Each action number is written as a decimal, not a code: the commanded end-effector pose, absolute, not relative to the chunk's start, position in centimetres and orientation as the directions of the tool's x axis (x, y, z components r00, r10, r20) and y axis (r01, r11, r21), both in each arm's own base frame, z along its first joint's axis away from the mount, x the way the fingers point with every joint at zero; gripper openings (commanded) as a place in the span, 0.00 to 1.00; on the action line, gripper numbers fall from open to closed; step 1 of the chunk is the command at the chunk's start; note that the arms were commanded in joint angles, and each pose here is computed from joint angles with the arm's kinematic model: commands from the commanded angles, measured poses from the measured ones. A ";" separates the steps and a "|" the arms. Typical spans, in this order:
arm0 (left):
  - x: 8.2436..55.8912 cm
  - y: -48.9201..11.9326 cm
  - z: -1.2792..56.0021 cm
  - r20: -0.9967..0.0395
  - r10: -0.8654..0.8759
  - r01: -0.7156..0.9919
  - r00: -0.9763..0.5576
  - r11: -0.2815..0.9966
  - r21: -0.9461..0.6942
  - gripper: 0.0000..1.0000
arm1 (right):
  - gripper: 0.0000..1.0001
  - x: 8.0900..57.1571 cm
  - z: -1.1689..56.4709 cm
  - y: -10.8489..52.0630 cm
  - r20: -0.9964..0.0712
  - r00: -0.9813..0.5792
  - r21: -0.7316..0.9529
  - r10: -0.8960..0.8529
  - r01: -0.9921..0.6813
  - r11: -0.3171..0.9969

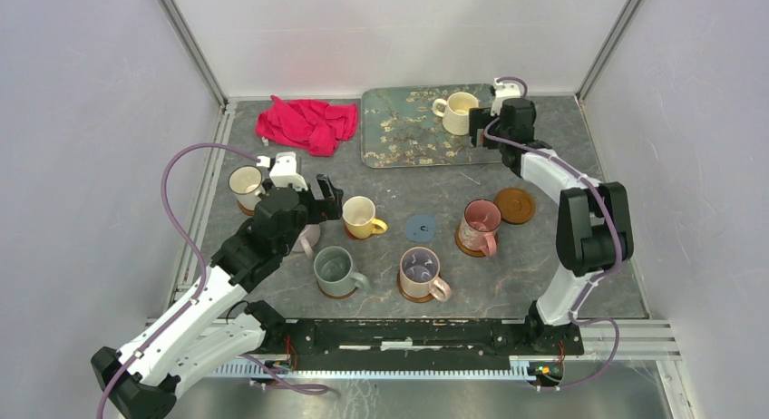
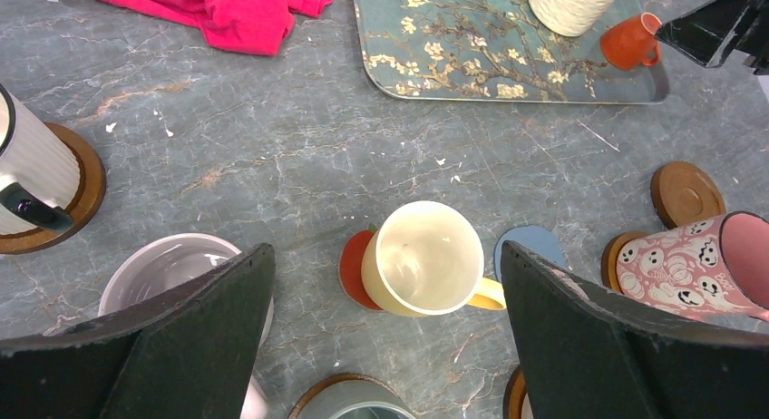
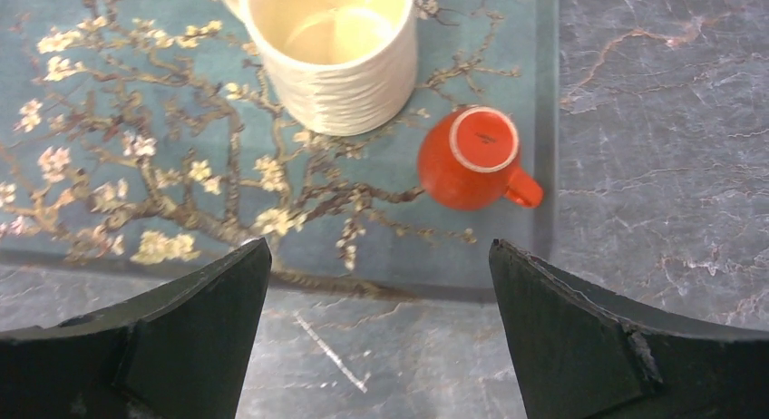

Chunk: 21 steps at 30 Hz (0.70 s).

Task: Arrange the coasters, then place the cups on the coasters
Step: Pick up the cup from the tray.

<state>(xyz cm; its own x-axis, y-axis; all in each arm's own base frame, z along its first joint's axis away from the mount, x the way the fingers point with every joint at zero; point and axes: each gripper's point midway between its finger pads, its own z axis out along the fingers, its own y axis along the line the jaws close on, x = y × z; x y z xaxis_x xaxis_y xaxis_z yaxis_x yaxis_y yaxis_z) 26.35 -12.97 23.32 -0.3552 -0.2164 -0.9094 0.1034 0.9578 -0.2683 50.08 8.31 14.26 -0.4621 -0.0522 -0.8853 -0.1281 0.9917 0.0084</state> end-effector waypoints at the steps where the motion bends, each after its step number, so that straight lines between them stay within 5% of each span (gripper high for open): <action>1: 26.6 -13.2 24.2 -0.907 -0.260 0.104 -0.330 0.945 -0.309 1.00 | 0.98 53.8 17.0 6.9 -0.935 -0.354 0.062 0.008 -0.141 0.988; 21: 26.9 -13.5 23.5 -0.905 -0.241 0.102 -0.352 0.951 -0.293 1.00 | 0.98 59.2 11.0 3.9 -0.912 -0.393 -0.042 -0.114 -0.185 0.982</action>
<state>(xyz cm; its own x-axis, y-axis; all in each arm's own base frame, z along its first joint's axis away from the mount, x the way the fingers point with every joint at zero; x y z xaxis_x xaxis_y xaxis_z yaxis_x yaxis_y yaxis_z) 26.49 -13.22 22.80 -0.3719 -0.2054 -0.9053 0.1055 0.9596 -0.2610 56.95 4.54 8.84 -0.4673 -0.0902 -0.8795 -0.1775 0.9841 -0.0066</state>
